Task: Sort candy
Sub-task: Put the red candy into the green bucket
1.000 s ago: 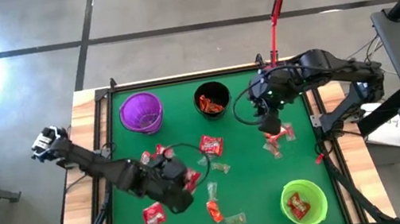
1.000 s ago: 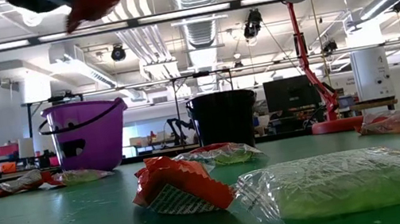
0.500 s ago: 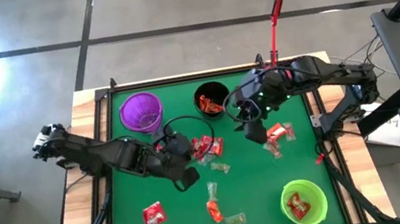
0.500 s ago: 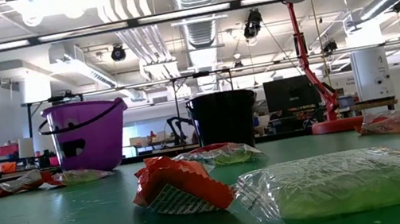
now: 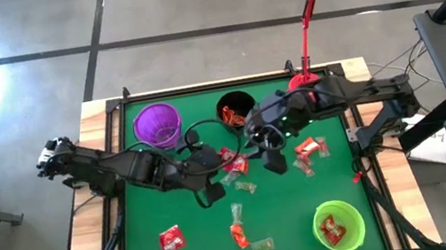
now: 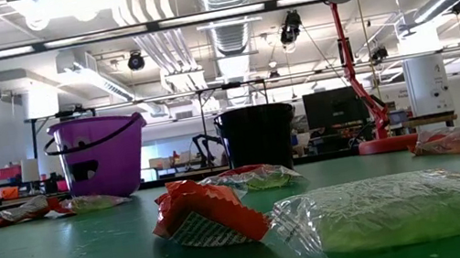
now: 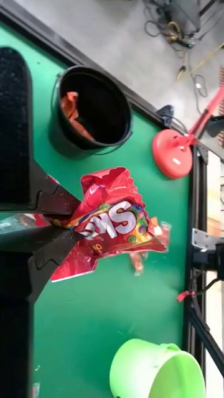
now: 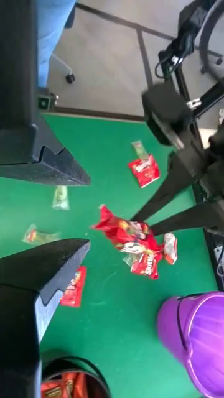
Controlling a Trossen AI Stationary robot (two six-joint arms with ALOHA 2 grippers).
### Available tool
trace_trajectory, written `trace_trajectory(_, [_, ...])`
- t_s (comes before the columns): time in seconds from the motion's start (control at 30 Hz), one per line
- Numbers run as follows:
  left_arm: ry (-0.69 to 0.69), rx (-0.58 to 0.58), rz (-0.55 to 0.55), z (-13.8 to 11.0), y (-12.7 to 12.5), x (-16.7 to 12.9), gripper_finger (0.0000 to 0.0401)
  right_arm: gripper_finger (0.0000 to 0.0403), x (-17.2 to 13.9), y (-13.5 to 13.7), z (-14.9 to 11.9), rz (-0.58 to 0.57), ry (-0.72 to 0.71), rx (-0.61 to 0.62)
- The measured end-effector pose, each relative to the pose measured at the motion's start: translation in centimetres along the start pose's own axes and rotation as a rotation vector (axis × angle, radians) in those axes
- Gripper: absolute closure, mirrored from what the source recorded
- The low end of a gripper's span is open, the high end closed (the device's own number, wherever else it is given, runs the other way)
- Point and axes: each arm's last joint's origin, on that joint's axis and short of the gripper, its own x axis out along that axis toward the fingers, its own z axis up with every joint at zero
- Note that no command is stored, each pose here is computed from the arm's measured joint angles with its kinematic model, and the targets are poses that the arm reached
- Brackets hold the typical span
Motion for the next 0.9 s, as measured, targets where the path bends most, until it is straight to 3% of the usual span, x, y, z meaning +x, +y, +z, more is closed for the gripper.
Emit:
trace_trajectory(0.33, [-0.008,0.042,-0.001,0.1,0.0,0.0,0.0399,0.0276,3.7,-0.6,-0.3,-0.058,0.07,-0.058])
trace_trajectory(0.6, [-0.009,0.045,0.003,0.2,0.2,0.1,0.0399,0.0281,4.8,-0.7,0.2,-0.067,0.032,-0.055])
trace_trajectory(0.9, [-0.021,0.054,0.001,0.3,0.1,0.1,0.0399,0.0347,5.0,-0.8,0.4,-0.083,-0.005,-0.006])
